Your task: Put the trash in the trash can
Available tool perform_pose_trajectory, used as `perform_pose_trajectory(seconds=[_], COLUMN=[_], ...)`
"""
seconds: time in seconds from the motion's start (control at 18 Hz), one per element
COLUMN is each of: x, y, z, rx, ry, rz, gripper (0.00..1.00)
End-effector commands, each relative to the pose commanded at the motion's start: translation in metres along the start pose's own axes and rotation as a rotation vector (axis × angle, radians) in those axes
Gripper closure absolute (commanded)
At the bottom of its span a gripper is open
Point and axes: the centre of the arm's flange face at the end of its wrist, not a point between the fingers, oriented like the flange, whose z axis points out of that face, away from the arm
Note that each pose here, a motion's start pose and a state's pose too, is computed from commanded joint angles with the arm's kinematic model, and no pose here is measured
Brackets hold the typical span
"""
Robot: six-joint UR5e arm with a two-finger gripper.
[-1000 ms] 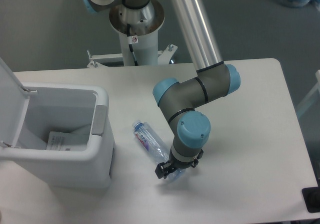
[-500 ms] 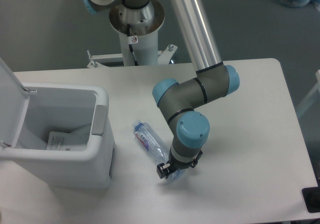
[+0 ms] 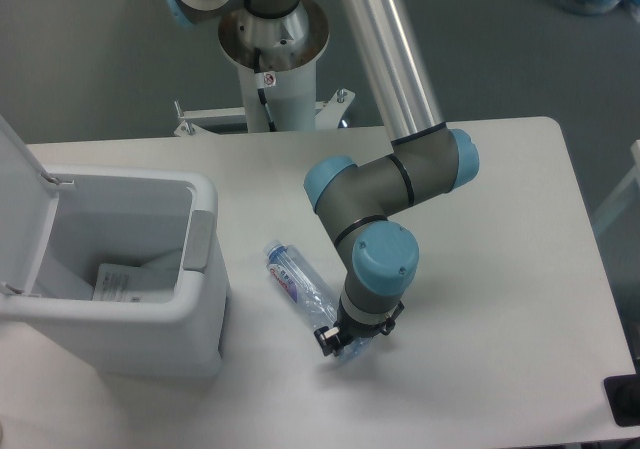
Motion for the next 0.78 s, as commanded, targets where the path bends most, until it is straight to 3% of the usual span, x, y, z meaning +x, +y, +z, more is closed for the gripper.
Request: perform_pose_trajectory(seconds=[0.44, 0.78], x=[0.001, -0.001], y=[-0.001, -0.011], z=[-0.006, -0.061], rx=[0.011, 0.102], ry=[0.0, 0.002], rz=[0.006, 0.005], gripper=[0.38, 0.37])
